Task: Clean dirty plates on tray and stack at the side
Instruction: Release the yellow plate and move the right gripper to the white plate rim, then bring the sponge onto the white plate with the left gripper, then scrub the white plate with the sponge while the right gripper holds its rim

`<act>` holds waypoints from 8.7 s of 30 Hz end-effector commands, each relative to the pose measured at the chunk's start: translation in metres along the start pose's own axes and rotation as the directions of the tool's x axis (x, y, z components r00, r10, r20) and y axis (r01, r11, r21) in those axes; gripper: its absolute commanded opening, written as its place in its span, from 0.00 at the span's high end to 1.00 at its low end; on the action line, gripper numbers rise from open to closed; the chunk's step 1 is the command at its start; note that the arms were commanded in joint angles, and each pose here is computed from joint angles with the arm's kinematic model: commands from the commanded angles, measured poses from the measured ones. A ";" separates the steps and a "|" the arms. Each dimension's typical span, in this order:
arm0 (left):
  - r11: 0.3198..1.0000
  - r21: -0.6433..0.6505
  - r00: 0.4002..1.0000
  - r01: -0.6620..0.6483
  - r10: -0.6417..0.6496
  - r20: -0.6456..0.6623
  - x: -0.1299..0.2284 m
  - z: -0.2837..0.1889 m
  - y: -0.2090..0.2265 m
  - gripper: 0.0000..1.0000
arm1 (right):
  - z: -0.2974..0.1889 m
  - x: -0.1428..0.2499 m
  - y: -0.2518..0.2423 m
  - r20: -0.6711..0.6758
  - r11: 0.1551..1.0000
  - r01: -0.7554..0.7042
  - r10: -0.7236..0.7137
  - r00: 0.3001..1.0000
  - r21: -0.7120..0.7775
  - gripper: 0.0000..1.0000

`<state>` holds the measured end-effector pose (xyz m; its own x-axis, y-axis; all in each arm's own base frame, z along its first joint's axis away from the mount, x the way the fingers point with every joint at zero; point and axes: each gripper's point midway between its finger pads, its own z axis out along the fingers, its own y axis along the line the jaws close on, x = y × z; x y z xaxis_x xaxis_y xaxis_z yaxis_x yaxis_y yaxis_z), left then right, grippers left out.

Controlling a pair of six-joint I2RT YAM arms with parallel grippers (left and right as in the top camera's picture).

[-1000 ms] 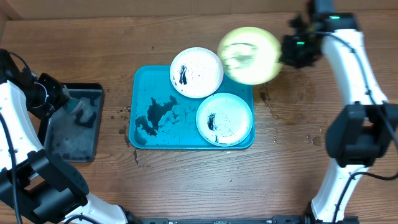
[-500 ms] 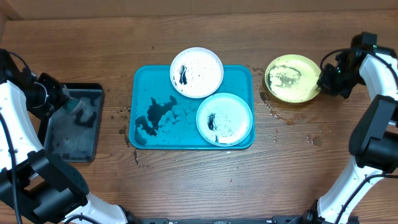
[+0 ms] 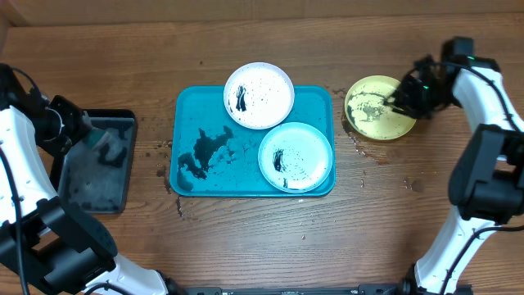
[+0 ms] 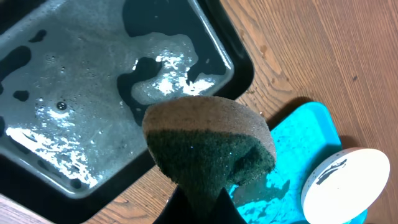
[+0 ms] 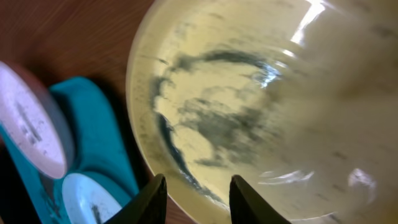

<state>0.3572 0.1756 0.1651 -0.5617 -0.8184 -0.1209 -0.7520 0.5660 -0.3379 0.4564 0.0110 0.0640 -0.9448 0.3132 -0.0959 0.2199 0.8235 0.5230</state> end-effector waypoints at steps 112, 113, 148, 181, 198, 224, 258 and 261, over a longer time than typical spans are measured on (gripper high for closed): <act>0.840 0.068 0.792 -0.538 0.531 -0.302 0.199 0.169 -0.136 0.96 | 0.185 0.148 0.232 -0.078 0.847 0.521 -0.515 0.853 0.107 0.96; 0.842 0.062 0.789 -0.536 0.526 -0.316 0.201 0.175 -0.133 0.96 | 0.185 0.148 0.233 -0.078 0.847 0.521 -0.516 0.853 0.107 0.96; 0.728 0.149 0.610 -0.669 0.653 -0.449 0.219 0.166 -0.138 0.96 | 0.185 0.148 0.233 -0.078 0.846 0.522 -0.516 0.853 0.107 0.96; 0.703 -0.322 0.773 -0.634 0.561 -0.297 0.152 0.166 -0.102 0.96 | 0.185 0.148 0.232 -0.078 0.846 0.522 -0.516 0.853 0.107 0.96; 0.665 -0.017 0.590 -0.747 0.651 -0.478 0.204 0.167 -0.105 0.57 | 0.185 0.148 0.232 -0.078 0.846 0.522 -0.516 0.853 0.107 0.96; 0.630 -0.174 0.616 -0.757 0.600 -0.511 0.196 0.171 -0.071 0.96 | 0.185 0.145 0.231 -0.074 0.847 0.519 -0.514 0.855 0.116 0.96; 0.777 0.105 0.686 -0.621 0.603 -0.406 0.220 0.179 -0.148 0.96 | 0.184 0.142 0.228 -0.073 0.851 0.512 -0.506 0.859 0.119 0.96; 0.770 0.112 0.683 -0.628 0.614 -0.397 0.223 0.184 -0.149 0.96 | 0.184 0.142 0.228 -0.073 0.851 0.512 -0.507 0.859 0.119 0.96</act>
<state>0.4154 -0.0966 0.0267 -0.9753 -0.2150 0.0505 -0.2207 0.9426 -0.2505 0.4127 0.3306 0.0157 -0.9446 -0.1791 -0.2752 -0.2646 0.9114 0.3151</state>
